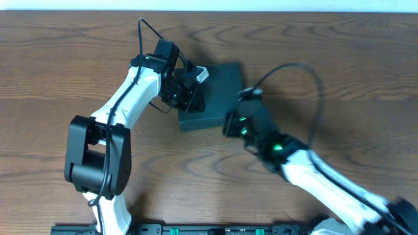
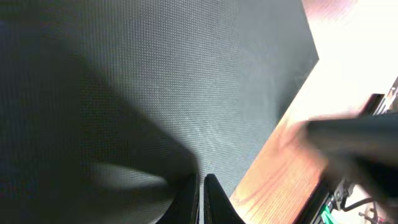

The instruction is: Pack container

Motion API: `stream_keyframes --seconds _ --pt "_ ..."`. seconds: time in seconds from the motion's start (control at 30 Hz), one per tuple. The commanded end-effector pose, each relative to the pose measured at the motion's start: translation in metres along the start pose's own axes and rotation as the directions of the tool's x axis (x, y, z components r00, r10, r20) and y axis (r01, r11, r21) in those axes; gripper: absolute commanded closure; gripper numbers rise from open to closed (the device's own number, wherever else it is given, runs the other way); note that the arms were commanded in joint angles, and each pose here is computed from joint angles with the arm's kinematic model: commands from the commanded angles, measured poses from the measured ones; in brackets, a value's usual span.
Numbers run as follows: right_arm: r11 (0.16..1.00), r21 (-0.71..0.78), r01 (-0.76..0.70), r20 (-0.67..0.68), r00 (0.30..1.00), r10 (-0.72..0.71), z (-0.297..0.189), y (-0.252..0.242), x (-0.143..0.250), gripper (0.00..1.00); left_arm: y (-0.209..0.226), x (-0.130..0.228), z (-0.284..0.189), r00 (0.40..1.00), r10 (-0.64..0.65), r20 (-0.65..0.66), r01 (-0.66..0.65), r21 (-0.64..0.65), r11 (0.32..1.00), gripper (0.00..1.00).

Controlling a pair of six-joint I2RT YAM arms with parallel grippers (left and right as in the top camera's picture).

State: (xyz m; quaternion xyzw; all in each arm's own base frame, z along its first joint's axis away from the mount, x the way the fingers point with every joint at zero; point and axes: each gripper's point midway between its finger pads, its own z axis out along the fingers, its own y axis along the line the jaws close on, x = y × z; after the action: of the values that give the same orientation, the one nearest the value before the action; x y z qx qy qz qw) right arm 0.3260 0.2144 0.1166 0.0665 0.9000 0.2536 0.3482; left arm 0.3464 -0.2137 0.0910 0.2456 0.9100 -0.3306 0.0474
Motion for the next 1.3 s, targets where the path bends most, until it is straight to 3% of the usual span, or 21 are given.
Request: stream_keyframes --seconds 0.0,0.17,0.33,0.47,0.6,0.8,1.27 --pt "1.0 0.009 0.008 0.144 0.989 -0.009 -0.027 -0.011 -0.049 0.98 0.002 -0.023 -0.017 0.999 -0.01 0.046 0.011 -0.021 1.0 0.94" --pt "0.998 0.057 -0.019 0.244 0.97 0.004 -0.051 -0.039 -0.085 0.98 -0.007 -0.059 -0.057 0.987 0.018 0.159 -0.011 -0.047 0.999 0.94" --pt "0.988 0.138 -0.063 0.208 0.978 0.034 -0.049 -0.069 -0.081 0.98 0.0 -0.079 -0.088 0.97 0.012 0.242 0.014 -0.106 0.994 0.94" --pt "0.975 0.203 -0.086 0.145 0.988 0.057 -0.039 -0.092 -0.067 0.98 0.063 -0.071 -0.112 0.931 -0.193 0.31 0.29 -0.305 0.907 0.94" --pt "0.967 0.235 -0.097 0.079 0.994 0.08 -0.019 -0.107 -0.052 0.98 0.093 -0.066 -0.135 0.884 -0.277 0.377 0.4 -0.3 0.866 0.94" --pt "0.987 0.126 -0.104 -0.047 0.993 0.11 0.023 -0.101 -0.027 0.98 0.125 -0.043 -0.128 0.78 -0.466 0.417 0.587 -0.233 0.775 0.94" --pt "0.979 -0.14 -0.146 -0.248 0.963 0.108 0.025 -0.054 0.004 0.98 0.127 -0.029 -0.103 0.766 -0.519 0.379 0.615 -0.198 0.763 0.94"
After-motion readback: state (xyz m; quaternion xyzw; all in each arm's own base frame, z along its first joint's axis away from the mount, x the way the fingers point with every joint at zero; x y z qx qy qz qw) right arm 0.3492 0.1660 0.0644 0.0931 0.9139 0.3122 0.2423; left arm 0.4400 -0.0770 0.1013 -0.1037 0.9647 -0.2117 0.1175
